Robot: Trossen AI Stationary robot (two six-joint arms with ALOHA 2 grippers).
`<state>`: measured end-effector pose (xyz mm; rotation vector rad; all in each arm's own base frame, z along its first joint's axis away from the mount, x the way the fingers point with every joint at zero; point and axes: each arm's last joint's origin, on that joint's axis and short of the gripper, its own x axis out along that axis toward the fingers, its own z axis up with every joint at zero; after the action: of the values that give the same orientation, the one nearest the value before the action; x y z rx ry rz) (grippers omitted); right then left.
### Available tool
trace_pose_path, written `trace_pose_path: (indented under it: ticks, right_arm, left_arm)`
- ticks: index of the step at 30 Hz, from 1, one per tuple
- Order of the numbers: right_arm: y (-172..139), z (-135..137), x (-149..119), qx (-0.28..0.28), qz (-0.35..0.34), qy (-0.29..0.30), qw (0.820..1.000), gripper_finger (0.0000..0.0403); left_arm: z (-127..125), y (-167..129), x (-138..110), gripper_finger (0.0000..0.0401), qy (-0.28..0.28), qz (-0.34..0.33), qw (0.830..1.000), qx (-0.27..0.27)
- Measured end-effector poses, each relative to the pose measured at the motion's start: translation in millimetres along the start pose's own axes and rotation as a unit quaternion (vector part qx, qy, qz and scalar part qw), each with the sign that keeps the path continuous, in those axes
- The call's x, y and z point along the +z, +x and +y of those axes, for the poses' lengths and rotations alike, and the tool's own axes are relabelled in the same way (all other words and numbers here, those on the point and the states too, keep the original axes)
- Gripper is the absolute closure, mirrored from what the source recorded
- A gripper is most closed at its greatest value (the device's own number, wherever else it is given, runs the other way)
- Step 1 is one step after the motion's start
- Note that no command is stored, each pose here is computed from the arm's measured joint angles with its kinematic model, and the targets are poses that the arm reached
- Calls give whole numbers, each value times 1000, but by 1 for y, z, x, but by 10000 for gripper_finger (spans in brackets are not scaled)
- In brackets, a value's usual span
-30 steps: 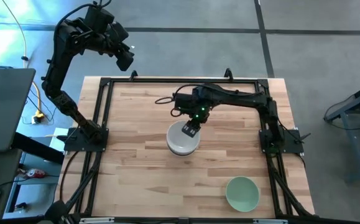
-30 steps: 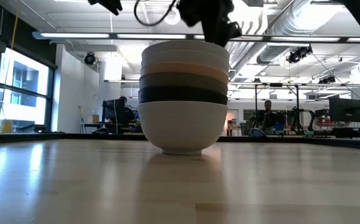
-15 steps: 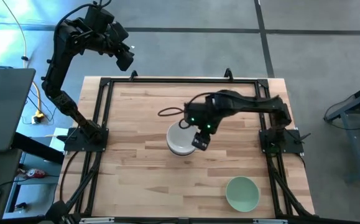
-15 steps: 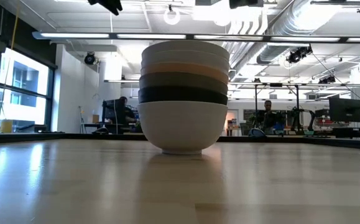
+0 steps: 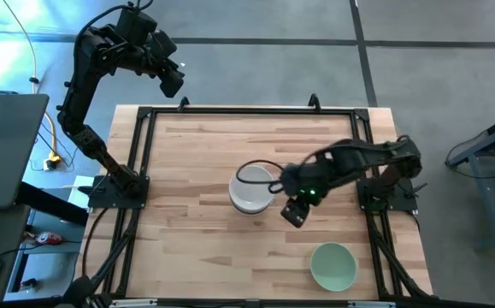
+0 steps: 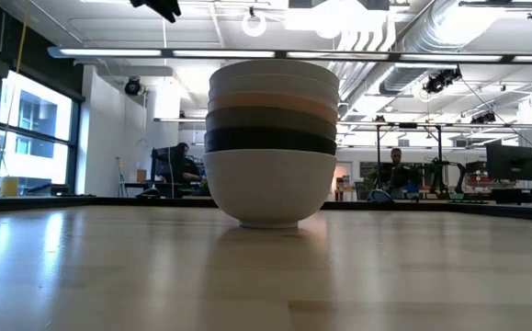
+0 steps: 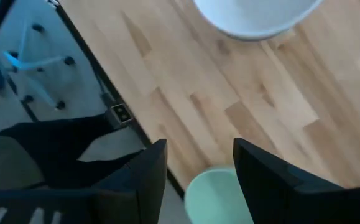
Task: Nest bowls inside each other
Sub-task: Stack the green bowl on the white bowl
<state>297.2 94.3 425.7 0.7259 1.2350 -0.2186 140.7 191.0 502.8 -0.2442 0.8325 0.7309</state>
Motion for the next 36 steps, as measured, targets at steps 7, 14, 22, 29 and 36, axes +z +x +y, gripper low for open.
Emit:
trace_pose_path:
  ticks: [7, 14, 22, 29, 36]
  right_arm:
    - [-18, 13, -41, 19, -9, 21, 1000, 226]
    - [-19, 27, -74, 30, 16, 20, 999, 226]
    - [-18, 37, -104, 25, 12, 59, 998, 226]
    - [-19, 44, -133, 26, 28, 106, 994, 226]
    - [-21, 46, -149, 27, 33, 121, 992, 257]
  left_arm:
    - [-1, 0, 0, 245, 1, 0, 1000, -1]
    - [-1, 3, 1, 245, -15, 2, 1000, -4]
    - [-10, 13, 6, 245, -10, 13, 1000, -20]
    - [-21, 25, 11, 245, 5, 25, 999, -37]
    - [-33, 26, 13, 245, 31, 23, 998, -52]
